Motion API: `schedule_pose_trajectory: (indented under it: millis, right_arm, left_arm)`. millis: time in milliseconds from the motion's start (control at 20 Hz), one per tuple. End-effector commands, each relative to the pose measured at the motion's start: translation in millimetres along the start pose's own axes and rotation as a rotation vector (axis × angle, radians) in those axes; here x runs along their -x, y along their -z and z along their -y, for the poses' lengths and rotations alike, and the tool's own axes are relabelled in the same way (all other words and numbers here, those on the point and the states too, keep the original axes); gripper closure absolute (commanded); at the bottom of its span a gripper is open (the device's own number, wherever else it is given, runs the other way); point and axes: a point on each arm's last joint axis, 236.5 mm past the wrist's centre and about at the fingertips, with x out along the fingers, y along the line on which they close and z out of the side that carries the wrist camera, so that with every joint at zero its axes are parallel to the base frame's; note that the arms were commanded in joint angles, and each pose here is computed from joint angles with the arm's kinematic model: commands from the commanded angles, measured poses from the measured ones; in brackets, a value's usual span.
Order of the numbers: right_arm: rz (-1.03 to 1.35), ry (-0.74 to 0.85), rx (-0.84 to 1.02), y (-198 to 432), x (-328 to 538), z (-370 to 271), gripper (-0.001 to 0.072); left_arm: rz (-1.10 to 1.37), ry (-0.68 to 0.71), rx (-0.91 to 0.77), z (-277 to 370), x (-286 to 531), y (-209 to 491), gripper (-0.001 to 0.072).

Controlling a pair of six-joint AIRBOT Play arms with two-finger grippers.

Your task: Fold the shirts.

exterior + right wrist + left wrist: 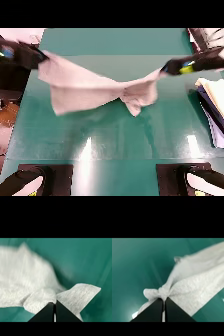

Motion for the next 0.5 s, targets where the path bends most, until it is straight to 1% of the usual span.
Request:
schedule_pose_trajectory:
  millis: [0, 100, 300, 450]
  right_arm:
    - [0.285, 0.083, 0.091, -61, 115, -20, 0.07]
    - [0.427, 0.103, 0.137, -79, 175, -41, 0.07]
    - [0.677, 0.194, 0.208, -96, 285, -69, 0.0701]
    - [0.807, 0.3, 0.225, -102, 345, -73, 0.0701]
  left_arm:
    - [0.151, -0.03, -0.064, 14, 72, -48, 0.0686]
    - [0.246, -0.019, -0.08, 29, 111, -69, 0.0686]
    - [0.518, 0.072, -0.133, 77, 194, -104, 0.0687]
    - [0.653, 0.057, -0.154, 90, 241, -110, 0.0687]
